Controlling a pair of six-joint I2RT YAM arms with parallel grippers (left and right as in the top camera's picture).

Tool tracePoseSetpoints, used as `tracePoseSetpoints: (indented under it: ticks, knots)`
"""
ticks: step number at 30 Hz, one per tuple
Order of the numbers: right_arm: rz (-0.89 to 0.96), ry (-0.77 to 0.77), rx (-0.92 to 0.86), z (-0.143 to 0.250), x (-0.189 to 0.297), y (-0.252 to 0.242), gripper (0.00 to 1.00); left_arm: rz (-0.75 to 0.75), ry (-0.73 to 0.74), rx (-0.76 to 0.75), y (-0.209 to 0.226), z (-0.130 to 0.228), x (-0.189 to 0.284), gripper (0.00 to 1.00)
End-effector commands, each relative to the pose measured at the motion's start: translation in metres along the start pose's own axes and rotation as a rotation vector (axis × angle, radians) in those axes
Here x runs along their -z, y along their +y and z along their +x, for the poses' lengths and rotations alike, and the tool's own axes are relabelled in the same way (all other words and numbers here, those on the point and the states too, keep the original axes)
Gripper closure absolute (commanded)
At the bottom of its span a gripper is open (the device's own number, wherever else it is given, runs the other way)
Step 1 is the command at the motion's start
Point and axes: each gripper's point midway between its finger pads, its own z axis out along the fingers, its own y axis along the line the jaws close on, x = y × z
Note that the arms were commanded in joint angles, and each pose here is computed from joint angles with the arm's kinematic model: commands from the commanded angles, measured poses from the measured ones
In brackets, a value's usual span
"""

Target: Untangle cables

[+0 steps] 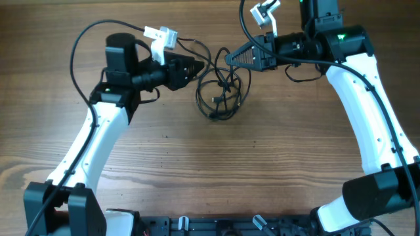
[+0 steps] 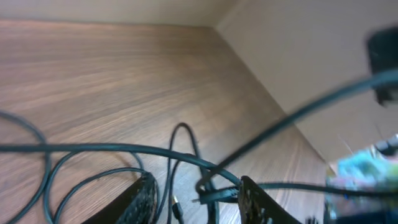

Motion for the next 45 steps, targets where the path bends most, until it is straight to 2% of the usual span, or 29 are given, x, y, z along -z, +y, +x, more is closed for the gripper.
tracePoseSetpoints:
  ticks: [1,4,10,19,20,21,22,24,27,31,35,40,42,44,45]
  knots:
    - [-0.041,0.003,0.021,0.001,0.002,0.013,0.96,0.143,0.028,-0.138,-0.028,0.007,-0.006,0.51]
    - [-0.052,0.005,0.018,0.001,0.002,0.015,0.96,0.166,0.036,-0.223,-0.041,0.011,-0.017,0.51]
    - [-0.091,0.026,0.022,0.005,-0.003,0.023,0.96,0.008,0.009,-0.3,-0.036,0.004,-0.041,0.51]
    - [-0.124,0.048,0.026,0.01,-0.008,0.031,0.96,-0.117,-0.051,-0.33,-0.026,-0.011,-0.048,0.53]
    - [-0.123,0.048,0.026,0.01,-0.008,0.031,0.96,-0.14,-0.057,-0.318,-0.022,-0.013,-0.047,0.61]
    - [-0.122,0.048,0.026,0.009,-0.008,0.03,0.96,-0.144,-0.058,-0.317,-0.022,-0.013,-0.047,0.84]
    - [-0.112,0.044,0.026,0.009,-0.008,0.028,0.96,-0.144,-0.054,-0.313,-0.021,-0.012,-0.047,0.96]
    - [-0.054,0.019,0.012,0.003,-0.005,0.018,0.96,-0.146,-0.049,-0.271,-0.02,-0.01,-0.047,0.96]
    - [0.106,-0.079,0.008,-0.02,0.008,-0.012,0.96,-0.175,-0.031,-0.133,-0.013,-0.003,-0.046,0.96]
    - [0.491,-0.352,0.04,-0.077,0.057,-0.07,0.96,-0.2,0.057,0.025,-0.005,0.023,-0.044,0.96]
    - [0.597,-0.561,0.157,-0.125,0.084,-0.067,0.96,-0.113,0.164,0.112,-0.02,0.05,-0.043,0.96]
    - [0.743,-0.874,0.197,-0.172,0.134,-0.06,0.96,-0.003,0.251,0.186,-0.04,0.07,-0.04,0.96]
    - [0.816,-0.915,0.166,-0.172,0.146,-0.069,0.96,0.023,0.268,0.203,-0.045,0.073,-0.038,0.96]
    - [0.851,-0.844,0.111,-0.157,0.14,-0.085,0.96,0.041,0.273,0.267,-0.05,0.073,-0.038,0.96]
    - [0.872,-0.784,0.071,-0.144,0.135,-0.096,0.96,0.029,0.271,0.352,-0.049,0.072,-0.038,0.96]
